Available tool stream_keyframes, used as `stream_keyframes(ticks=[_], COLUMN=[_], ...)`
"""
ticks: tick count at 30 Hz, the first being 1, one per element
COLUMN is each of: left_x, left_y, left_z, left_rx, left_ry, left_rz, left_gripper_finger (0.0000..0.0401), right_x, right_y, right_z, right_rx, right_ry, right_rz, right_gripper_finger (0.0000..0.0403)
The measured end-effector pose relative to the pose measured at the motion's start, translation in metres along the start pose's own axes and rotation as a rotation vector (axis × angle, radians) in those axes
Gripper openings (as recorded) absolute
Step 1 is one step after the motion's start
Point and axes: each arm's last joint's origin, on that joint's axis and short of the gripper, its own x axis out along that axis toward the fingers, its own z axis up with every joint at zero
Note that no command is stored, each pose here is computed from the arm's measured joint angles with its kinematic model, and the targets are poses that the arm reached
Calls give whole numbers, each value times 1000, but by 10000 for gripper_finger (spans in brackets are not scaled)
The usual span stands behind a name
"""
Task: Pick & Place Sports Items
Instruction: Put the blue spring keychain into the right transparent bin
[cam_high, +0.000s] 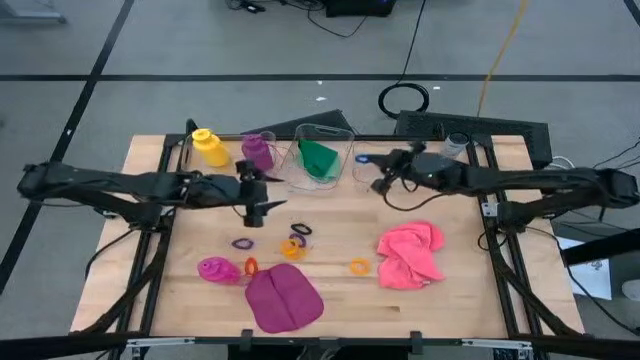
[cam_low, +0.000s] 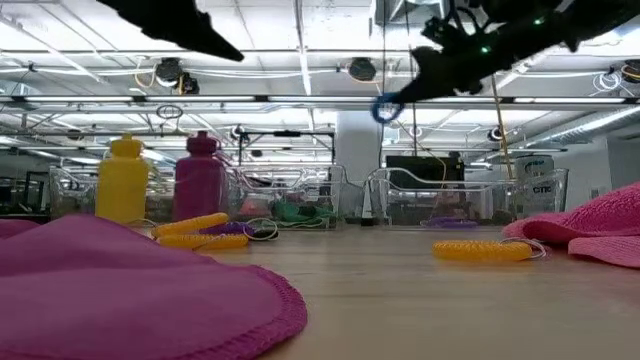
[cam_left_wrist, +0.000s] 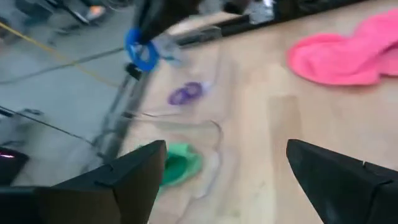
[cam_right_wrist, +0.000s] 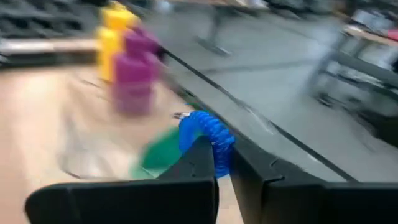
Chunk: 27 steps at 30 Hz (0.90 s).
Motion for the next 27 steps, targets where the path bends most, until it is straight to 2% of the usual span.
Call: stream_keyframes(ticks=[3,7,12,19,27], left_x=[7,21,43,62,63], left_y=[-4,-10,-17,-20,-20], left_z=[-1,-4,-12,-16,-14], left_rx=[-1,19,102,111,104], left_ry=[15,61,138,161,143], left_rz=[-38,-53,-66,-60,-54], left_gripper_finger=[278,278,278,278,278], right_x=[-2,2,11,29,61], right_y=[-6,-15,-35,-57,-68], right_z=[-6,-16,-31,-55,-90], right_rx=[12,44,127,265,281], right_ry=[66,158,272,455,621], right_rz=[-92,-143,-225,-147,-115], right_gripper_finger=[0,0,0,0,0])
